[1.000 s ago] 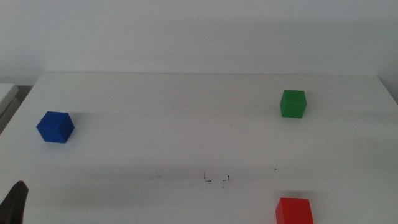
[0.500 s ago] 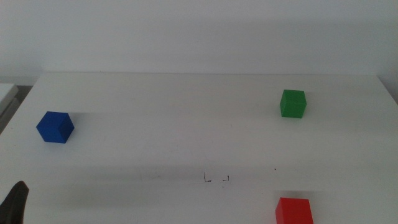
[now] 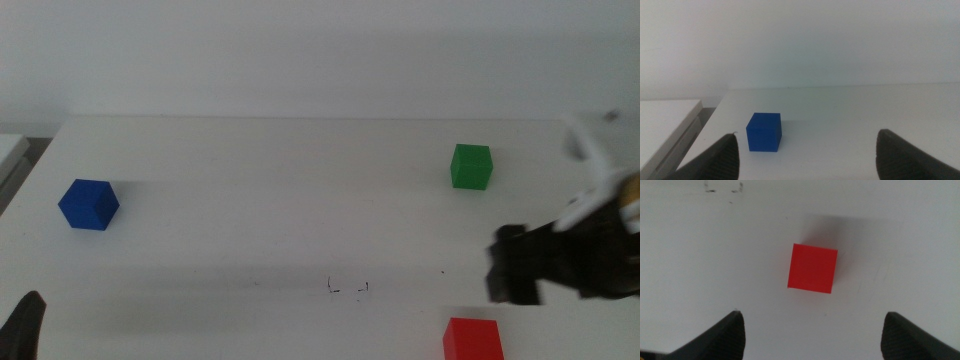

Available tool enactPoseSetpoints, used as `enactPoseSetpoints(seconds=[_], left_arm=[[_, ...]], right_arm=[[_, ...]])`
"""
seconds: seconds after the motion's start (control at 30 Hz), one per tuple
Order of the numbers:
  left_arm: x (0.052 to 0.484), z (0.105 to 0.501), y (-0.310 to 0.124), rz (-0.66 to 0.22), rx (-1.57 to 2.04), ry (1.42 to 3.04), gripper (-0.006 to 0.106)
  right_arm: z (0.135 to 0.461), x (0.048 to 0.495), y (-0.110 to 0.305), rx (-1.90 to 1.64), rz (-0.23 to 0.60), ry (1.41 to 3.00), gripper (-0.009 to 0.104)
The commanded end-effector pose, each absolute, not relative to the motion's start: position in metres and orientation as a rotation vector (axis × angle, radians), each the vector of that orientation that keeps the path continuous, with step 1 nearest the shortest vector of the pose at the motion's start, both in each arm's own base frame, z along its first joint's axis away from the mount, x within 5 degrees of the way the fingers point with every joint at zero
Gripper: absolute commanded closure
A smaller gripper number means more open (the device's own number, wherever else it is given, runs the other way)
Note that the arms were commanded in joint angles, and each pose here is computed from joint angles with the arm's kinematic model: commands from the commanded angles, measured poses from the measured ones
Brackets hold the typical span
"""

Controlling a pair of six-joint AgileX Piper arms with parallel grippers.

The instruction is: Stack red cubes first, then green, then blue cubes in a specific spot.

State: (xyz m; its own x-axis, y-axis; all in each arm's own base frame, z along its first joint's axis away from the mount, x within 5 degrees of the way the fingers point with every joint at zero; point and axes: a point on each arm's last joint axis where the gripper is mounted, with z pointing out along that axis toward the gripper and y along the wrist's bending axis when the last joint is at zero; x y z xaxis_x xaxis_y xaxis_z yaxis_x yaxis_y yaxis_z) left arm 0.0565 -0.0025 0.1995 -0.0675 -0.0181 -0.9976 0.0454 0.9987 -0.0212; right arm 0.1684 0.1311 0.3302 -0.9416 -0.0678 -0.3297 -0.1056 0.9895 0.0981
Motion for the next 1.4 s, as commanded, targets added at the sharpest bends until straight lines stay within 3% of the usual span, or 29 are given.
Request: enactPoseSetpoints(seconds=[0.0,0.17,0.3,0.53,1.13,1.27,1.37], left_arm=[[0.056,0.2,-0.002,-0.05,0.022,1.623,0.007],[0.056,0.2,-0.002,-0.05,0.022,1.623,0.007],[0.056,0.2,-0.002,-0.05,0.022,1.623,0.007],[0.056,0.2,-0.002,-0.05,0.022,1.623,0.007],[0.056,0.2,-0.002,-0.05,0.022,1.623,0.007],[0.056,0.2,-0.002,-0.05,0.022,1.623,0.007],[0.056,0.2,-0.002,-0.05,0.022,1.623,0.007]], right_arm=[[0.321,0.175,0.141,-0.001,0.096,2.818,0.002],[0.296,0.183,0.153,0.089,0.003,2.893,0.002],[0.266,0.188,0.158,0.133,0.069,2.872,0.002],[0.24,0.196,0.163,0.194,0.074,2.849,0.002],[0.192,0.215,0.172,0.24,-0.099,2.931,0.003],[0.182,0.218,0.176,0.223,-0.109,2.947,0.008],[0.176,0.222,0.175,0.234,-0.1,2.96,0.018]])
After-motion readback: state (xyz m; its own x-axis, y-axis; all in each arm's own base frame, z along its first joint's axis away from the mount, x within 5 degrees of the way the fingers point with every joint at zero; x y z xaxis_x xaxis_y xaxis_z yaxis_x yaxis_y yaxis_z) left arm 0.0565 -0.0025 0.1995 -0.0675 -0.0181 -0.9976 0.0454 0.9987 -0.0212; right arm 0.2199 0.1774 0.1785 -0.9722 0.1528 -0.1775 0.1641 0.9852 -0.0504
